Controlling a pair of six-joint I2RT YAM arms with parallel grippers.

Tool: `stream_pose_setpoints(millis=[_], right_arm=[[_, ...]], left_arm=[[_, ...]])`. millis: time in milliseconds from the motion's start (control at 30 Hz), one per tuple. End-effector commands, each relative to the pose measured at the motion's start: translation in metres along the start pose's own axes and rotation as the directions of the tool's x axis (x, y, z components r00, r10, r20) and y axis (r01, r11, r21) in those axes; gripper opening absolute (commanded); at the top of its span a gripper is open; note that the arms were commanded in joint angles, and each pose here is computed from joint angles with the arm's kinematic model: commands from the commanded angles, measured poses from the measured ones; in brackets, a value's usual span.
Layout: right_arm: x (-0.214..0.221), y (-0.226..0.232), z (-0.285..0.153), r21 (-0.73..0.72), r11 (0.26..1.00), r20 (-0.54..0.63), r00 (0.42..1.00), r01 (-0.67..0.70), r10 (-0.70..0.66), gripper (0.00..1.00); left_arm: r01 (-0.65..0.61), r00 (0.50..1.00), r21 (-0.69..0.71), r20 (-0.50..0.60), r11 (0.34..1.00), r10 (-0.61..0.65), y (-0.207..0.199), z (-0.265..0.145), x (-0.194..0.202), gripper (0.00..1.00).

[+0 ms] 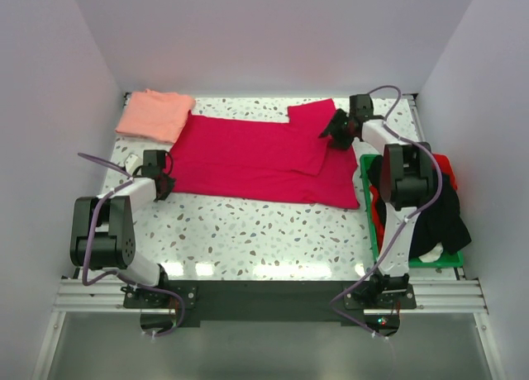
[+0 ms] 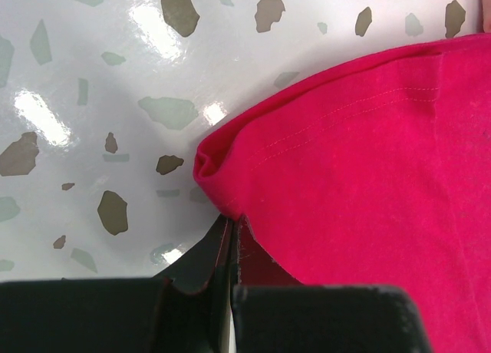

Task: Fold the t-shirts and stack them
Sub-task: Fold the tshirt

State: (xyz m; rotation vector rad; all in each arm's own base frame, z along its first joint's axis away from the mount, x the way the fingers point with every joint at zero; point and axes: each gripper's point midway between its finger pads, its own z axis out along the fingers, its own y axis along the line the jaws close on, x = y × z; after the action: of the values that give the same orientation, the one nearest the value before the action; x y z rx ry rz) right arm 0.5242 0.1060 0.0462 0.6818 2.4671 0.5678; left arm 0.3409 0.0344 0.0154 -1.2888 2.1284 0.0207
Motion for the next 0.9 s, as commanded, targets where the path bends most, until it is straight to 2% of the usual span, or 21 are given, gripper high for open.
stream_pose_setpoints(millis=[0,167,233,367,533,867], right_arm=[[-0.022,0.032,-0.037,-0.104,0.994,0.091,0.996,0.033,-0.023,0.6],[-0.014,0.031,-0.046,-0.11,0.992,0.071,0.996,0.055,-0.047,0.61],[-0.014,0.031,-0.057,-0.11,0.992,0.099,0.993,0.069,-0.058,0.61],[0.014,0.006,-0.057,-0.074,0.995,0.061,0.996,0.069,-0.064,0.64],[0.041,-0.001,-0.053,-0.088,0.992,0.039,0.996,0.087,-0.083,0.64],[0.082,-0.003,-0.039,-0.071,0.991,-0.011,0.993,0.117,-0.119,0.58]], left_arm=[[-0.012,1.0,0.035,0.007,0.999,0.012,-0.008,-0.005,-0.005,0.0],[-0.011,1.0,0.037,0.009,0.999,0.011,-0.009,-0.006,-0.007,0.0],[-0.012,1.0,0.034,0.012,0.999,0.011,-0.008,-0.005,-0.008,0.0],[-0.01,1.0,0.039,0.008,0.999,0.01,-0.009,-0.004,-0.007,0.0],[-0.011,1.0,0.039,0.004,0.999,0.011,-0.008,-0.004,-0.005,0.0],[-0.009,1.0,0.04,0.003,0.999,0.009,-0.009,-0.003,-0.005,0.0]])
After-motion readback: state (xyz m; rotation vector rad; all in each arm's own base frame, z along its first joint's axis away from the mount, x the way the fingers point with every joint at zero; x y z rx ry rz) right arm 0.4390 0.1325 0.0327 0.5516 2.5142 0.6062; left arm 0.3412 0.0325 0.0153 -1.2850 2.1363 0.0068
